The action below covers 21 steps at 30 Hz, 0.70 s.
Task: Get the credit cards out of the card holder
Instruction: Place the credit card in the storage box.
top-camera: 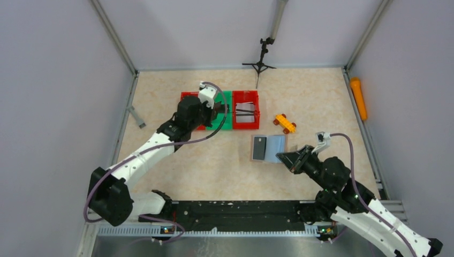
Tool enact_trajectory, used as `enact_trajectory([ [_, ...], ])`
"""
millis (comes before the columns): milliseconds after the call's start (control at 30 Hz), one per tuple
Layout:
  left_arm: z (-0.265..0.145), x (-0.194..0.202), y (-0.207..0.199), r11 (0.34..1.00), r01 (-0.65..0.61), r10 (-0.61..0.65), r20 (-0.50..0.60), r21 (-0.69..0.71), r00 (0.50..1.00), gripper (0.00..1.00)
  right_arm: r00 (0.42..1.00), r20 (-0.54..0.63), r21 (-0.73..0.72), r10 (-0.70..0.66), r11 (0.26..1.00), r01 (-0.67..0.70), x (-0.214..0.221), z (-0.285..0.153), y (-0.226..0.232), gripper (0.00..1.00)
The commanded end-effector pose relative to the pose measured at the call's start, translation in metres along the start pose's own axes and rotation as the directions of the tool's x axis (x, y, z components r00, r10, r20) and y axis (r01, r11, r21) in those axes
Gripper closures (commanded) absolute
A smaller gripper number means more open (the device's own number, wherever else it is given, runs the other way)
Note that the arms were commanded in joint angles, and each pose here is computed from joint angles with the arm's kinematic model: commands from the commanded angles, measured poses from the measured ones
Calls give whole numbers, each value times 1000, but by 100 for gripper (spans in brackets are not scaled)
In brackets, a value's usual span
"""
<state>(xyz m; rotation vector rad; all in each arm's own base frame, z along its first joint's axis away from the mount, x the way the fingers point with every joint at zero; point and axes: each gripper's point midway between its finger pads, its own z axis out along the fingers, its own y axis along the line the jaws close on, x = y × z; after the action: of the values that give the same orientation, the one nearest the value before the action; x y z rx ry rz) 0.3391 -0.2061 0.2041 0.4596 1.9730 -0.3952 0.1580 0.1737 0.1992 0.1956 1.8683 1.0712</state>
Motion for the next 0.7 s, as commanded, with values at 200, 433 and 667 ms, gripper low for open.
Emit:
enact_trajectory([
  [200,51,-42,39,800,-575,592,70,-174,803,100,998,45,-6,-45,999,45,-20,-5,11,100],
  [433,84,-39,53,691,-681,706,25,-243,708,100,998,43,5,-39,999,39,-17,-2,7,100],
  [667,123,-22,58,579,-790,800,-50,-202,598,100,998,47,17,-34,999,33,-16,0,4,100],
])
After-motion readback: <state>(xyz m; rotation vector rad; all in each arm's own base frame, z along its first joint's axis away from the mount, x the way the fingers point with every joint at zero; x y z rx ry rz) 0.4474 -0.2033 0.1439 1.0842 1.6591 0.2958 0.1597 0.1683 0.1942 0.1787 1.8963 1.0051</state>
